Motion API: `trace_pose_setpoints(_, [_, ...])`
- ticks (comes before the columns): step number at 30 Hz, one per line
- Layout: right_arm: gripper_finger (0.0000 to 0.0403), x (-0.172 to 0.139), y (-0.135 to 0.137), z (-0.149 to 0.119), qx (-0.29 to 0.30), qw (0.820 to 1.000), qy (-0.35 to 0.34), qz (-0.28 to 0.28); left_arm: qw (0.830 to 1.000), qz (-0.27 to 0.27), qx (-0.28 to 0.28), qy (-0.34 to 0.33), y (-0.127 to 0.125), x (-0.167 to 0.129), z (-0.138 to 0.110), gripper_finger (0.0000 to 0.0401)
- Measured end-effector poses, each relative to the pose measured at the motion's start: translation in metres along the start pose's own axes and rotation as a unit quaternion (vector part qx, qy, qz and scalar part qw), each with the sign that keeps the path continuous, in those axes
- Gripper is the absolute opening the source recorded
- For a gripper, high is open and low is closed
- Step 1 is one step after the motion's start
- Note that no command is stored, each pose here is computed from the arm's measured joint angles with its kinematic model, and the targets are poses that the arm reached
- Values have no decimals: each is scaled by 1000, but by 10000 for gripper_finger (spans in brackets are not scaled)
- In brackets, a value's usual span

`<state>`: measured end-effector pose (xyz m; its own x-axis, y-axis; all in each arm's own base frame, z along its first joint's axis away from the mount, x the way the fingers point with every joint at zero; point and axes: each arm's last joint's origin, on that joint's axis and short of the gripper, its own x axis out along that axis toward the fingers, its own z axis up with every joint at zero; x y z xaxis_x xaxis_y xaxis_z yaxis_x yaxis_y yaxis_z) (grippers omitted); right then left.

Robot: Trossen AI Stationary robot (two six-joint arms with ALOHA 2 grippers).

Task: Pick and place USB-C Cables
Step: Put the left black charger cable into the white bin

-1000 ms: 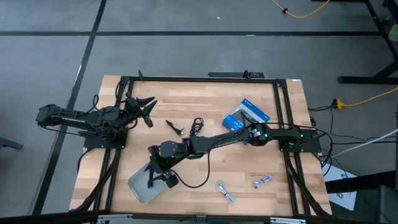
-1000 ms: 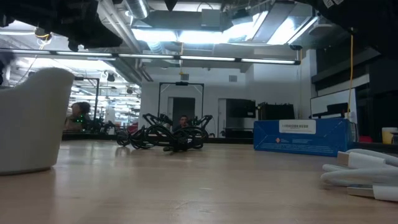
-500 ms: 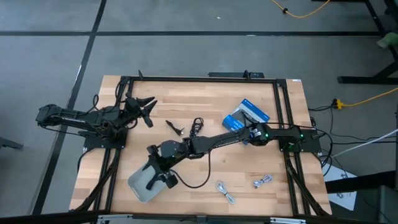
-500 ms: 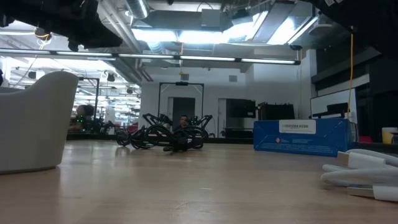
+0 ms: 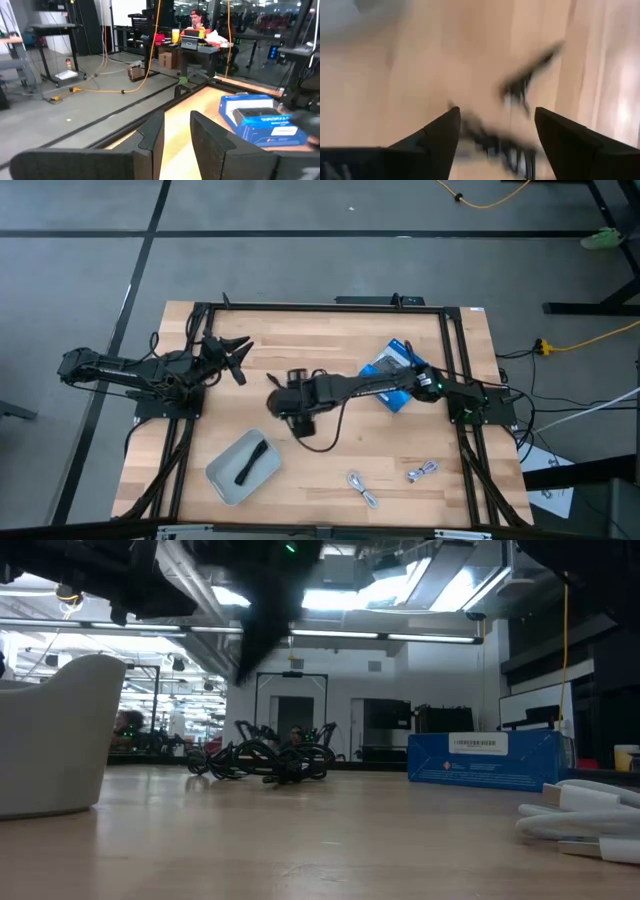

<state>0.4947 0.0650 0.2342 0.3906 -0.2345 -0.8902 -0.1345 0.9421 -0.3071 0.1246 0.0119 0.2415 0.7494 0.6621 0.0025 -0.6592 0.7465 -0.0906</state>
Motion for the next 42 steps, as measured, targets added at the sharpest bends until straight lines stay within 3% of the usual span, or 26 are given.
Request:
trace_pose_setpoints(4, [258, 8, -3, -16, 9, 997, 70, 3, 1000, 0, -17, 0, 0, 0, 0, 86])
trace_pose_setpoints(8, [258, 19, -3, -18, 3, 998, 69, 4, 999, 33, -15, -2, 2, 0, 0, 86])
trace_pose_setpoints(13, [258, 29, -14, -13, 26, 999, 30, 13, 993, 75, 69, 65, 10, -6, -18, 86])
trace_pose_setpoints(15, [258, 31, -20, -12, 35, 999, 16, 16, 991, 59, 86, 82, 12, -10, -21, 86])
trace_pose_setpoints(18, [258, 30, -30, -9, 50, 999, 2, 14, 987, -19, 113, 109, 16, -19, -25, 86])
trace_pose_setpoints(21, [258, 32, -42, -7, 71, 997, -18, 26, 984, -96, 94, 114, 17, -27, -24, 86])
trace_pose_setpoints(23, [258, 35, -51, -5, 102, 993, -39, 42, 984, -119, 84, 102, 18, -30, -21, 86])
trace_pose_setpoints(26, [258, 37, -64, -4, 147, 985, -62, 71, 986, -121, 54, 98, 19, -31, -19, 86])
trace_pose_setpoints(30, [258, 39, -75, 1, 185, 976, -98, 68, 985, -120, 62, 103, 19, -31, -24, 86])
trace_pose_setpoints(34, [258, 46, -76, 6, 187, 974, -121, 51, 984, -120, 63, 113, 19, -30, -33, 86])
trace_pose_setpoints(42, [258, 73, -69, 2, 175, 979, -101, 42, 983, -128, 25, 130, 16, -27, -53, 86])
